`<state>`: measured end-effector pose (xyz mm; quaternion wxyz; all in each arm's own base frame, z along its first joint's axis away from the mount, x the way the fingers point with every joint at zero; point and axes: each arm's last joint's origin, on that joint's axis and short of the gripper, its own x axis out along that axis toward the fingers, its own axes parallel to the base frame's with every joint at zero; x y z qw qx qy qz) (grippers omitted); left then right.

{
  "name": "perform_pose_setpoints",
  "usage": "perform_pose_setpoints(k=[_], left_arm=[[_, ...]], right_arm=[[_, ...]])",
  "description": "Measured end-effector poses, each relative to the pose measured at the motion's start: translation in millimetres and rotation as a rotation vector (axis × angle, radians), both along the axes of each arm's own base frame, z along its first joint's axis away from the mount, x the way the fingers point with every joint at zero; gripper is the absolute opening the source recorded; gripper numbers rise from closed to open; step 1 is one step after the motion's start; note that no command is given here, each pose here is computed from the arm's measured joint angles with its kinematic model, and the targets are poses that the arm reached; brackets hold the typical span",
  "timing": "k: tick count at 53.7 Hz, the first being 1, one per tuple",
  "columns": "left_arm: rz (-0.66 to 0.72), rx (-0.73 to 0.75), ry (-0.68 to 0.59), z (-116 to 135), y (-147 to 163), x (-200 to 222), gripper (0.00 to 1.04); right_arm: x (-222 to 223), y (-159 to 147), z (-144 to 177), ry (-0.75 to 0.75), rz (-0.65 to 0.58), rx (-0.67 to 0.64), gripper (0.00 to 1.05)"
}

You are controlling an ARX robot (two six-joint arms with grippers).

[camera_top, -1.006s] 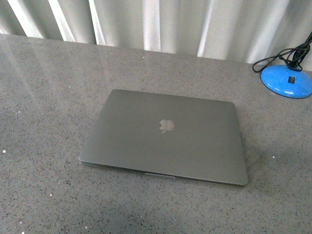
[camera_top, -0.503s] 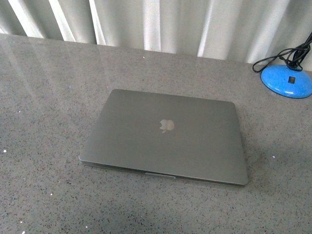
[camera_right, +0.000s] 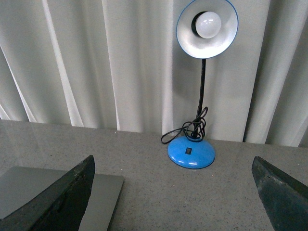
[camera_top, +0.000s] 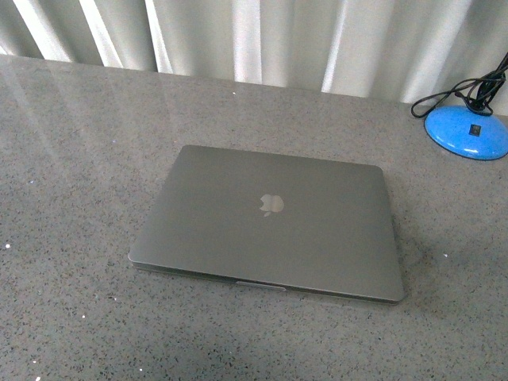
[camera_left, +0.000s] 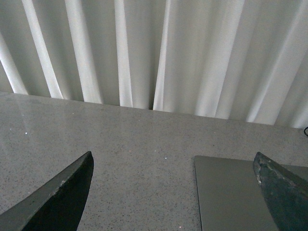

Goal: Close laptop

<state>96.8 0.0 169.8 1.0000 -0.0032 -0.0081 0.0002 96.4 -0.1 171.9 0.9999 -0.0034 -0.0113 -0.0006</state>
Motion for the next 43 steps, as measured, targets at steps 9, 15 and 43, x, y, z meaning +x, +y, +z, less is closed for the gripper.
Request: perform_pose_setpoints(k=[9, 15, 43], left_arm=[[0.0, 0.0, 0.0, 0.0, 0.0, 0.0, 0.98], [0.0, 0.0, 0.0, 0.0, 0.0, 0.0, 0.98], [0.0, 0.0, 0.0, 0.0, 0.0, 0.0, 0.98]], right_arm=[[0.0, 0.0, 0.0, 0.0, 0.0, 0.0, 0.95], [0.0, 0.0, 0.0, 0.0, 0.0, 0.0, 0.95], [0.0, 0.0, 0.0, 0.0, 0.0, 0.0, 0.95]])
